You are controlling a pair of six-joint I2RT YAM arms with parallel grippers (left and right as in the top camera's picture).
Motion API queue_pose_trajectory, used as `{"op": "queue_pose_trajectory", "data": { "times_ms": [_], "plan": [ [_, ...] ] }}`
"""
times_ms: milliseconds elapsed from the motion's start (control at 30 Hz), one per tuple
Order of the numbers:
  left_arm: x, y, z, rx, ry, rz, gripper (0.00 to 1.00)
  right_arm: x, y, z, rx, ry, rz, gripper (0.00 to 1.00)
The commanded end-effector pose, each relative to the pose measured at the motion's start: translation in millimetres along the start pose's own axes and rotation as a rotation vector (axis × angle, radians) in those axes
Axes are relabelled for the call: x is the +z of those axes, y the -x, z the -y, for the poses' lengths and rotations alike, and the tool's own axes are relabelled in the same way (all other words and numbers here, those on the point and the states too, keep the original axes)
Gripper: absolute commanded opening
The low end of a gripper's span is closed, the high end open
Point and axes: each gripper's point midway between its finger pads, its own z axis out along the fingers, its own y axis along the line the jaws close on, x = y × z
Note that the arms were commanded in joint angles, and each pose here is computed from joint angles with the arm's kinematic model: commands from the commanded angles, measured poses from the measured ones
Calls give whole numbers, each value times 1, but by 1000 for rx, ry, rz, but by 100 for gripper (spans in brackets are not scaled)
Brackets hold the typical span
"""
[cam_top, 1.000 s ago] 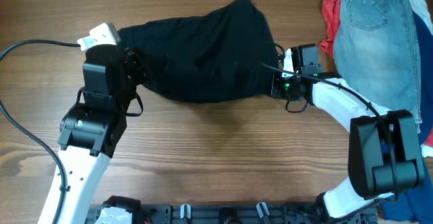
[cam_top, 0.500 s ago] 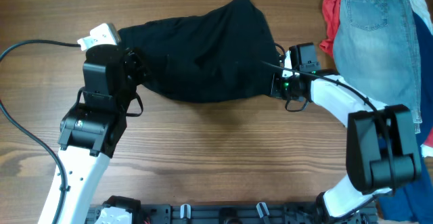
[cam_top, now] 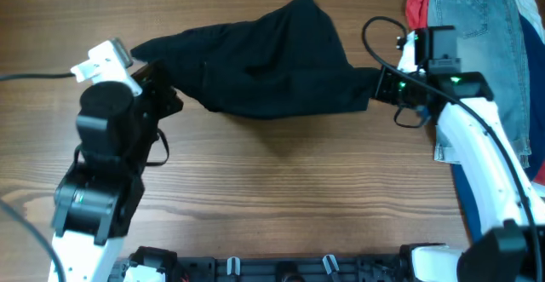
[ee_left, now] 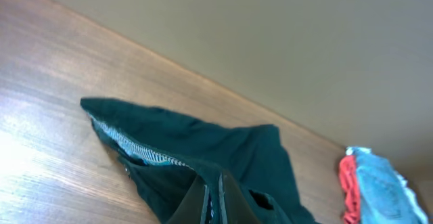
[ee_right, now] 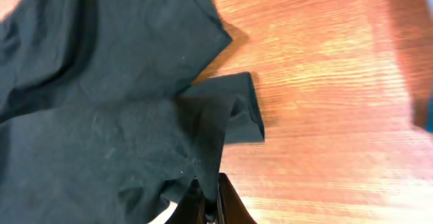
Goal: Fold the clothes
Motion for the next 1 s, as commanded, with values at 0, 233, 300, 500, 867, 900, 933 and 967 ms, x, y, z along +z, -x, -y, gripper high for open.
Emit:
{"op": "queue_pose_trajectory", "data": {
  "times_ms": [0,233,300,500,867,900,933,967],
  "plan": [
    [-37,25,10,-2,-60,106,4,-71,41,-12,-30,26,196,4],
    [-83,13,9,-6,-113,89,4,-138,39,-21,-66,49,306,4],
    [-88,5,3,-35,-101,60,4,-142,33,-24,-96,63,293,4],
    [-81,-44,-34,-138,78,-131,4,-109,47,-38,-161,141,246,5],
    [-40,-91,-92,-234,513,-280,4,33,88,-77,-315,228,209,4],
    [-35,-94,-97,-238,557,-277,4,43,94,-79,-322,236,226,4],
    [-30,-95,-101,-240,594,-272,4,51,99,-81,-330,242,245,4],
    [-25,-98,-106,-240,634,-269,4,58,105,-84,-338,250,268,4]
  ]
}}
